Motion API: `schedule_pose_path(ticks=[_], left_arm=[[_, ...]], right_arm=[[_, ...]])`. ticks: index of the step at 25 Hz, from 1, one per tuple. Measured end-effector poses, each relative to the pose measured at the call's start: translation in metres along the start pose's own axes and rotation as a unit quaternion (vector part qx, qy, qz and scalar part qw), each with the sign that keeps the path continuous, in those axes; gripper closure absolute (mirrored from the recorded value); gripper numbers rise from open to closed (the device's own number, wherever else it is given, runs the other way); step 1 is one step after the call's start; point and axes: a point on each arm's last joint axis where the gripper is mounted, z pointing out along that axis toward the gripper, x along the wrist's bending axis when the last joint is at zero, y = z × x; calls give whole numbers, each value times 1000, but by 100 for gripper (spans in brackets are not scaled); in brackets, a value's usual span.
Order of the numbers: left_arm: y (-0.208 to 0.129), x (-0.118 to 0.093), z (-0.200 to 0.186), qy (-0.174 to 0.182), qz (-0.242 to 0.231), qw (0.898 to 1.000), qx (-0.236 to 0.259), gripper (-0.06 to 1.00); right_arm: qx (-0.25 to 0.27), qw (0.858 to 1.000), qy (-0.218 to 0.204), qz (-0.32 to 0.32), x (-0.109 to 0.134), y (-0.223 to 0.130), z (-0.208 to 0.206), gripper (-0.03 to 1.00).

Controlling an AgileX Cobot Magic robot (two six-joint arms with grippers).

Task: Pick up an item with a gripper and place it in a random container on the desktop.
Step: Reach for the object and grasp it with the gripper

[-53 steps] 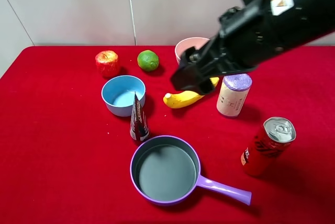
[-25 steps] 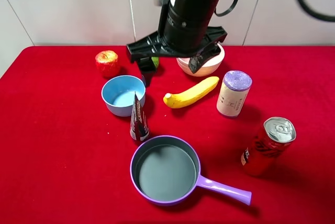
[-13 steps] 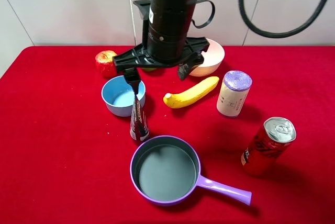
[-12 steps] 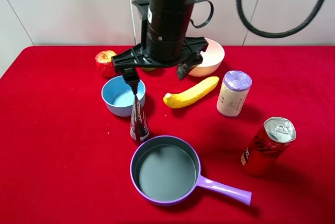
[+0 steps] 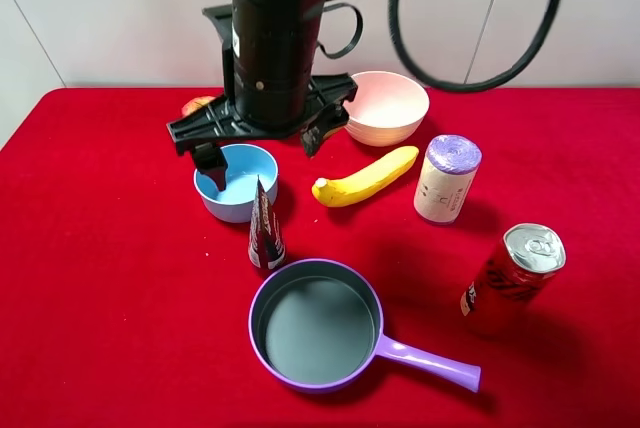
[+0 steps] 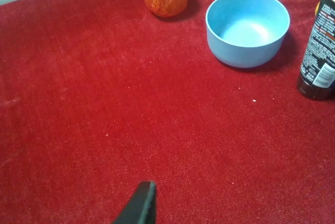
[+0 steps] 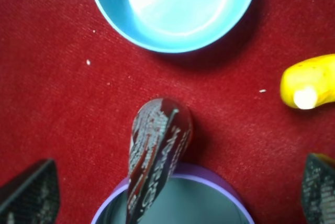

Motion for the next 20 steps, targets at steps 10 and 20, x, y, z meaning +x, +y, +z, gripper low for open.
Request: schedule_pose_path(ticks=[10,20], left_arm=[[0,0,0,0,0,1000,0,-5],[0,0,0,0,0,1000,0,-5]], right_arm=[[33,999,-18,-4,1,0,30,27],[66,997,-33,-6,2,-2,65,27]])
